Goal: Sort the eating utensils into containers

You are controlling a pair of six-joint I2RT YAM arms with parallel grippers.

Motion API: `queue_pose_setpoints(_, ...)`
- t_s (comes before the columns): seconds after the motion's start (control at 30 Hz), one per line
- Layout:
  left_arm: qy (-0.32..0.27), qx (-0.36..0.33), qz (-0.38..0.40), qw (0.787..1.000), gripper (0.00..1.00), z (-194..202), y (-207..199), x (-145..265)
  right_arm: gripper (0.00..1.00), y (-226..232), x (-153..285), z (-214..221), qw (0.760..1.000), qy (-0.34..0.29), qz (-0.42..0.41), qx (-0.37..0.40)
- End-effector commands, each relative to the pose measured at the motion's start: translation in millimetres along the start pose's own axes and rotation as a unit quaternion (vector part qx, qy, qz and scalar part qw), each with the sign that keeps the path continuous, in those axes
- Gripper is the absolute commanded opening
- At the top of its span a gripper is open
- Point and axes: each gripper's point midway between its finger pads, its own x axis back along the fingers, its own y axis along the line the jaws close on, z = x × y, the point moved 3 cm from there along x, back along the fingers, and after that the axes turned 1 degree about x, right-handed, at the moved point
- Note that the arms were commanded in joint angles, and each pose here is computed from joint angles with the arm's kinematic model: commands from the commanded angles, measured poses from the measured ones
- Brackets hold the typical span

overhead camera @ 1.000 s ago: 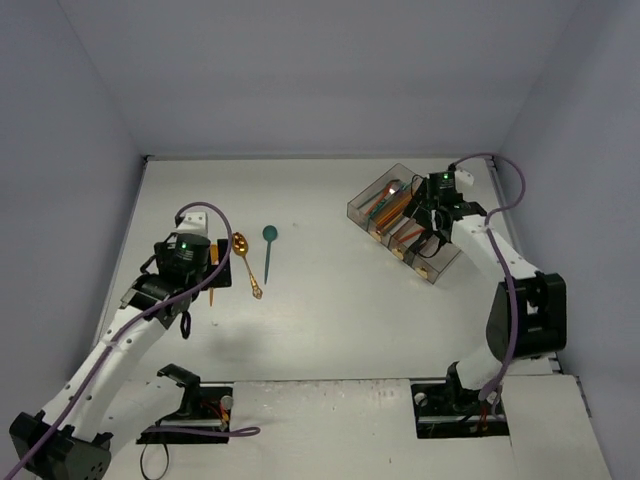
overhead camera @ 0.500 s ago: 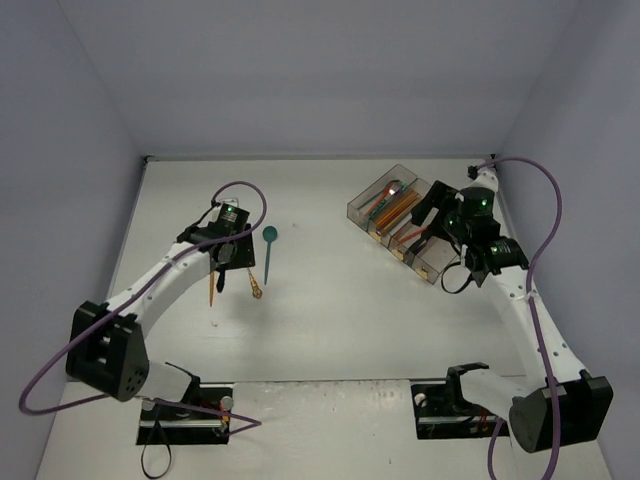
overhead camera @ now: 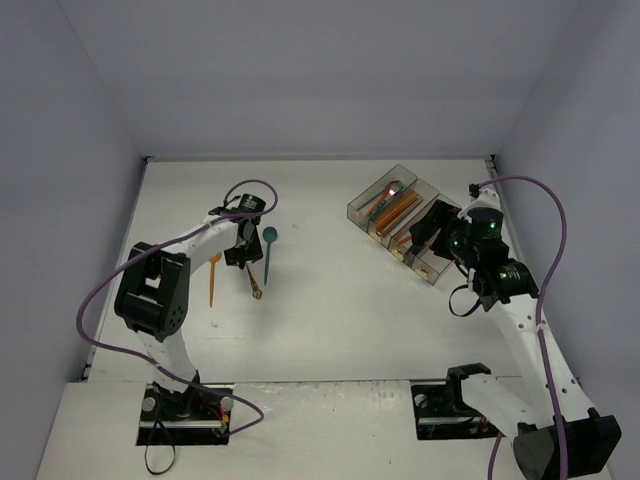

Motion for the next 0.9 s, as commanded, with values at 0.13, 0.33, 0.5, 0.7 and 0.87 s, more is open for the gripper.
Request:
queue_pose_setpoints(0.13, 0.002, 0.032, 0.006, 0.999, 0.34, -15, -9, -9, 0.78, 4, 8, -1, 1.000, -0.010, -0.023, 0.017)
queue_pose_setpoints(0.33, 0.015, 0.037, -0.005, 0.999, 0.23, -10, -5, -20, 0.79, 4, 7, 2, 0.999, -0.005, -0.025, 0.020)
queue_pose_setpoints(0.5, 0.024, 0.030, -0.017, 0.999, 0.00, -4, 0, -25, 0.79, 7, 8, -1, 0.999, -0.005, -0.033, 0.031)
queue_pose_setpoints(0.7, -0.004, 0.014, 0.009, 1.000, 0.00, -14, 0, -1, 0.79, 22, 8, -6, 0.996, 0.009, -0.074, 0.049)
queue_pose_setpoints(0.87, -0.064, 0.001, 0.065, 0.996, 0.00, -35, -10, 52, 0.79, 45, 8, -6, 0.988, 0.034, -0.134, 0.063)
